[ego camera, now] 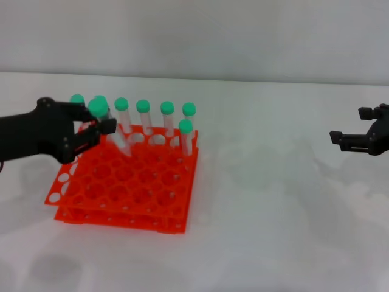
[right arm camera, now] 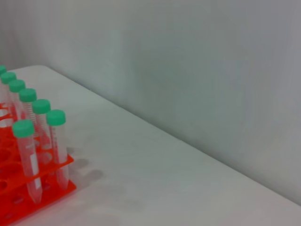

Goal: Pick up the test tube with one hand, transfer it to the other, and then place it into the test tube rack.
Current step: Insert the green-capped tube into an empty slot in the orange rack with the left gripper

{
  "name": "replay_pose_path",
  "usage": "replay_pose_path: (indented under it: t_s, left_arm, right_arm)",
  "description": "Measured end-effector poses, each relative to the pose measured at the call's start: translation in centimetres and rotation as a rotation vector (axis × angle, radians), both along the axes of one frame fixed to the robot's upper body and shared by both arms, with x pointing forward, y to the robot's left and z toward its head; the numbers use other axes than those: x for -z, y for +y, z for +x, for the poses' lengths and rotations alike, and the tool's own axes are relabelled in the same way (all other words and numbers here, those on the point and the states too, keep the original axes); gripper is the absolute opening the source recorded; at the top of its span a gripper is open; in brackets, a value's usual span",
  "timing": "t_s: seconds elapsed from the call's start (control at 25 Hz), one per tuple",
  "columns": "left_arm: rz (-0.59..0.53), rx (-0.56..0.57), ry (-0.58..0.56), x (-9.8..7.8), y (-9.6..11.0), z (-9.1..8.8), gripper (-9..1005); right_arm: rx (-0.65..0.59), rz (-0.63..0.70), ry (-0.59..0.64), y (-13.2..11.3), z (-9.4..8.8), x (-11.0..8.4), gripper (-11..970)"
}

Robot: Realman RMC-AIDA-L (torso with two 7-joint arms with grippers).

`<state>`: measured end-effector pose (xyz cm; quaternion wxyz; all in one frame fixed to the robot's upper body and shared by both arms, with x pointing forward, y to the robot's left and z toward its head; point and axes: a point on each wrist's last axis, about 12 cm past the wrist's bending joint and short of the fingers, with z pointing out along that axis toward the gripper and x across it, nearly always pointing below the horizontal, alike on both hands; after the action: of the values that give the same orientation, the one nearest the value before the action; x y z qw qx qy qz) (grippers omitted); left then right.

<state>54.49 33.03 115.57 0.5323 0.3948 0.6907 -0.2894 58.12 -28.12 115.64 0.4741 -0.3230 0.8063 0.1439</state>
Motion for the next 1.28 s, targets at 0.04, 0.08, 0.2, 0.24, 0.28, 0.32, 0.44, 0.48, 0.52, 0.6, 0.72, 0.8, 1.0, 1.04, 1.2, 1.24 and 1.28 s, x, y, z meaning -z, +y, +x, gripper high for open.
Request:
replay_pose_path:
  t_s: [0.04, 0.08, 0.2, 0.24, 0.28, 0.32, 0.44, 0.48, 0.52, 0.6, 0.72, 0.8, 1.0, 1.04, 1.2, 1.24, 1.28]
  left_arm:
    - [0.0, -0.005, -0.013, 0.4, 0.2, -0.3, 208]
    - [0.002, -0.007, -0.018, 0.5, 0.3, -0.3, 208]
    - [0.019, -0.052, -0.035, 1.0, 1.1, -0.6, 208]
    - [0.019, -0.063, -0.036, 1.2, 1.2, -0.6, 208]
    - [0.016, -0.07, -0.038, 1.4, 1.3, -0.5, 208]
    - [0.01, -0.071, -0.037, 1.7, 1.2, -0.5, 208]
    - [0.002, -0.079, -0.041, 2.1, 0.9, -0.1, 208]
    - [0.0, -0.083, -0.041, 2.2, 0.8, 0.1, 208]
    - [-0.006, -0.082, -0.039, 2.3, 0.6, 0.3, 208]
    - [-0.023, -0.077, -0.035, 2.6, 0.0, 1.0, 208]
    - [-0.022, -0.081, -0.034, 2.7, -0.4, 1.6, 207]
    - [-0.019, -0.079, -0.036, 2.8, -0.8, 2.0, 207]
    - [-0.027, -0.075, -0.033, 3.1, -1.9, 2.9, 207]
    - [-0.026, -0.075, -0.031, 3.2, -2.0, 3.1, 207]
    - [-0.021, -0.071, -0.024, 3.7, -2.8, 3.5, 207]
    - [-0.02, -0.071, -0.021, 3.9, -2.9, 3.6, 207]
    - [-0.018, -0.072, -0.019, 4.0, -3.0, 3.6, 207]
  right_arm:
    - [0.001, 0.001, 0.0, 0.0, 0.1, 0.0, 847]
    - [0.004, 0.002, 0.0, 0.0, 0.1, 0.0, 847]
    - [0.01, 0.004, -0.003, 0.2, 0.4, 0.0, 847]
    - [0.011, 0.005, -0.003, 0.2, 0.4, 0.1, 847]
    - [0.011, 0.005, -0.001, 0.3, 0.5, 0.1, 847]
    - [0.012, 0.006, 0.0, 0.3, 0.6, 0.2, 847]
    - [0.01, 0.013, 0.006, 0.6, 0.8, 0.2, 847]
    - [0.009, 0.014, 0.008, 0.7, 0.8, 0.2, 847]
    - [0.007, 0.014, 0.01, 0.8, 0.9, 0.2, 847]
    - [0.005, 0.013, 0.012, 0.9, 0.9, 0.3, 847]
    - [0.002, 0.012, 0.015, 1.0, 0.9, 0.3, 847]
    - [0.003, 0.013, 0.016, 1.0, 0.9, 0.4, 847]
    - [0.005, 0.016, 0.02, 1.0, 0.9, 0.4, 847]
    - [0.006, 0.016, 0.02, 1.0, 0.9, 0.4, 847]
    - [0.008, 0.017, 0.021, 1.0, 0.9, 0.4, 846]
    - [0.008, 0.017, 0.019, 1.1, 1.0, 0.4, 846]
    - [0.007, 0.018, 0.017, 1.1, 1.0, 0.3, 846]
